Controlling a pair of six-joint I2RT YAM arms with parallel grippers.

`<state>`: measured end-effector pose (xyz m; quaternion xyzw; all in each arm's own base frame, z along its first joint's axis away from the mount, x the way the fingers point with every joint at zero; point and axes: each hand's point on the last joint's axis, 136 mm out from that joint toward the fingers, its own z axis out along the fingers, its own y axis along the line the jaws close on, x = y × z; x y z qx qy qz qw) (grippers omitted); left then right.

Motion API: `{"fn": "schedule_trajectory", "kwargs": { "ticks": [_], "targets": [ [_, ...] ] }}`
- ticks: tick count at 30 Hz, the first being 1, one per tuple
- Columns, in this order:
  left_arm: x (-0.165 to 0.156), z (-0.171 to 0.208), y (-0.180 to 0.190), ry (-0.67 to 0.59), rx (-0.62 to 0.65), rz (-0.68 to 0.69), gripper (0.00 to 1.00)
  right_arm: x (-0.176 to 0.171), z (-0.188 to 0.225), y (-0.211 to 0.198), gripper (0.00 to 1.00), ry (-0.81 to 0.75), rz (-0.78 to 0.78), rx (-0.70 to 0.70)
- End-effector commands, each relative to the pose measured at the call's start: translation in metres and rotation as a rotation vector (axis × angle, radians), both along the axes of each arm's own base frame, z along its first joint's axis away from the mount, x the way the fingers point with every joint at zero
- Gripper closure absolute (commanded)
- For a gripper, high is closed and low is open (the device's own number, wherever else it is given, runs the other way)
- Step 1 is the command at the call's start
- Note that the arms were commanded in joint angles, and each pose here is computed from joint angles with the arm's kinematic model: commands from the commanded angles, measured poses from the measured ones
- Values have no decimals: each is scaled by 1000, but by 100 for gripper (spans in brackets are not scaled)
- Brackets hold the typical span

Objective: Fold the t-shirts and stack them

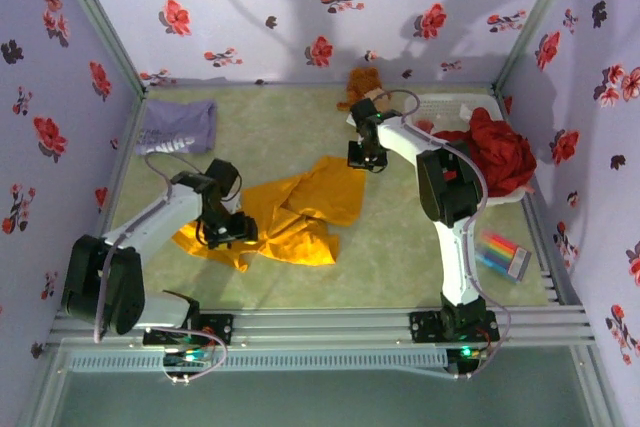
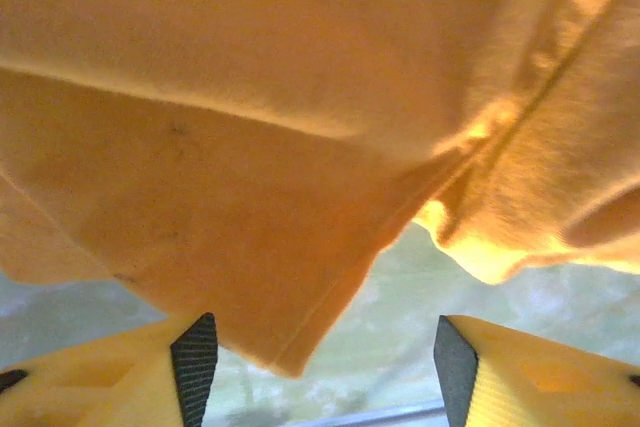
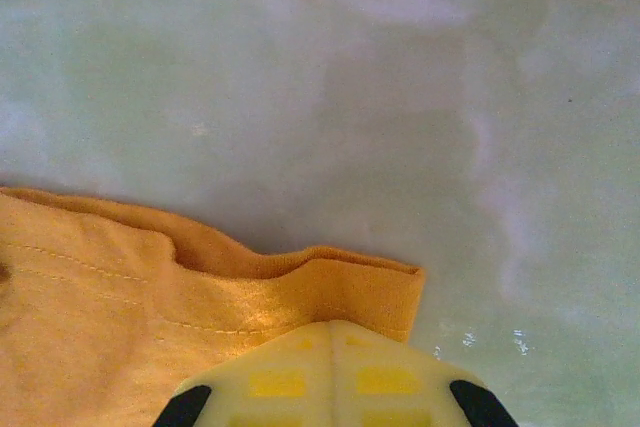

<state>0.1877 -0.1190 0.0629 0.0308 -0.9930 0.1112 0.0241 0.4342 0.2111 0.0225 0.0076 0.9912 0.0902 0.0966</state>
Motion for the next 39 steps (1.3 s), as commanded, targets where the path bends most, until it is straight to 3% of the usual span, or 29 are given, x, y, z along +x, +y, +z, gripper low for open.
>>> {"fn": "schedule_trajectory", "kwargs": {
  "ticks": [1, 4, 6, 12, 16, 20, 25, 27, 31, 35, 39],
  "targets": [
    [4, -9, 0, -50, 11, 72, 42, 3, 9, 4, 100, 2, 4, 14],
    [-1, -19, -1, -29, 19, 71, 43, 6, 16, 6, 100, -10, 7, 24],
    [-2, -25, -4, -24, 14, 65, 51, 8, 20, 6, 100, -15, 11, 26],
    [13, -18, -8, -31, 31, 21, 99, 13, 48, 5, 100, -59, 19, 32],
    [33, 17, -9, -113, 28, -7, 100, 11, 84, -2, 100, -116, 21, 20],
    [65, 83, 5, -258, 3, 8, 100, 5, 150, -17, 100, -257, 4, 8],
    [113, 188, 66, -480, -29, 135, 100, -3, 251, -39, 100, -473, -14, 7],
    [130, 227, 88, -572, -106, 219, 100, -9, 289, -48, 100, -540, -19, 9],
    [143, 293, 119, -709, -193, 337, 100, -28, 361, -73, 100, -705, -63, -15],
    [141, 327, 136, -855, -247, 450, 100, -61, 414, -98, 100, -840, -134, 5],
    [138, 340, 129, -890, -356, 472, 100, -92, 442, -114, 100, -923, -163, 32]
  ]
}}
